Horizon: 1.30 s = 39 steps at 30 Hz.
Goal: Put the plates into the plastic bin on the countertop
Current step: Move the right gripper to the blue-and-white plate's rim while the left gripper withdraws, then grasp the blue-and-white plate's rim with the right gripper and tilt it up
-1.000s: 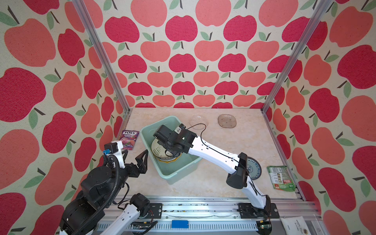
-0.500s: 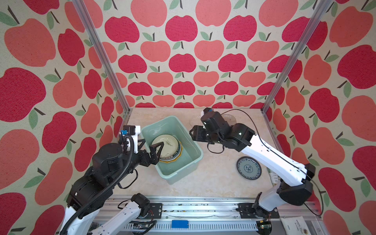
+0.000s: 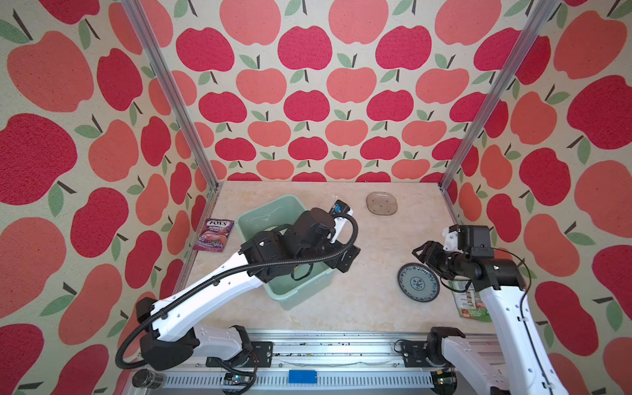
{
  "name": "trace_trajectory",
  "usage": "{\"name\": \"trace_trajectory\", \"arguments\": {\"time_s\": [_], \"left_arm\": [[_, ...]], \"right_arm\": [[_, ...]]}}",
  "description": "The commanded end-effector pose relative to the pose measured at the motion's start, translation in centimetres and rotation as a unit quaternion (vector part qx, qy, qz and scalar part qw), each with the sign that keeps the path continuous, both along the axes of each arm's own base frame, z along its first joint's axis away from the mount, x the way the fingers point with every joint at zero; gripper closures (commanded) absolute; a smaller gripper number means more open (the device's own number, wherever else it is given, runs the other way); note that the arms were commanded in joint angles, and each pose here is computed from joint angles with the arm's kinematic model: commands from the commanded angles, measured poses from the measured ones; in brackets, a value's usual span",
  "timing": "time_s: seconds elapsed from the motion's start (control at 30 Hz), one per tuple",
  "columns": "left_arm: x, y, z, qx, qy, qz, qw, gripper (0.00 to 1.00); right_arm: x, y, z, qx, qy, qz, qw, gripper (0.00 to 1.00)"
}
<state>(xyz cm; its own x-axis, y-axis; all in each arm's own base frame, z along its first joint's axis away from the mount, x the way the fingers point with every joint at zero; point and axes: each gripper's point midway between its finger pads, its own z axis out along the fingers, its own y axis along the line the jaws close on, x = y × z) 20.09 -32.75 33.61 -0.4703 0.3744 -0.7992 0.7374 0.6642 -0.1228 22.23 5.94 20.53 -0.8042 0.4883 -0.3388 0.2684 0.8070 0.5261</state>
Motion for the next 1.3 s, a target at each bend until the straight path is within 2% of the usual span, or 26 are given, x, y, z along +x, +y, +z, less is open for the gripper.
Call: {"name": "trace_trajectory", "arguments": {"time_s": [0.0,0.07,0.13,0.23,0.33,0.47,0.6,0.87,1.07,1.27], "left_arm": [[-0.7,-4.3,-0.9,0.029,-0.032,-0.043,0.998,0.01],[-1.5,-7.0,-2.2,0.042,-0.032,-0.07,0.996,0.01],[-2.1,-9.4,-3.5,0.053,-0.029,-0.09,0.994,0.01],[-2.6,-11.7,-4.7,0.059,-0.018,-0.107,0.992,0.01],[-2.9,-13.0,-5.4,0.058,-0.01,-0.12,0.991,0.01],[-2.9,-13.6,-5.9,0.057,-0.005,-0.131,0.99,0.01],[-2.5,-13.9,-5.9,0.052,0.005,-0.137,0.989,0.01],[-1.4,-13.2,-5.3,0.048,0.012,-0.131,0.99,0.01],[-0.4,-12.4,-5.2,0.048,0.018,-0.119,0.992,0.01],[0.1,-11.9,-5.0,0.043,0.016,-0.11,0.993,0.01]], "right_arm": [[-1.7,-0.7,-3.6,0.038,0.053,-0.003,0.998,0.36],[-1.7,-2.0,-5.9,0.04,0.073,-0.042,0.996,0.34],[-2.0,-3.1,-8.0,0.017,0.096,-0.064,0.993,0.32],[-2.8,-4.7,-10.3,-0.022,0.127,-0.088,0.988,0.27],[-3.1,-5.6,-11.6,-0.027,0.139,-0.107,0.984,0.21],[-3.3,-7.0,-12.4,-0.051,0.151,-0.136,0.978,0.2],[-4.4,-9.3,-13.9,-0.095,0.194,-0.18,0.96,0.21],[-4.5,-10.2,-16.3,-0.104,0.236,-0.191,0.947,0.25],[-4.0,-9.8,-17.5,-0.089,0.249,-0.176,0.948,0.31],[-3.0,-9.4,-17.5,-0.074,0.207,-0.17,0.961,0.37]]}}
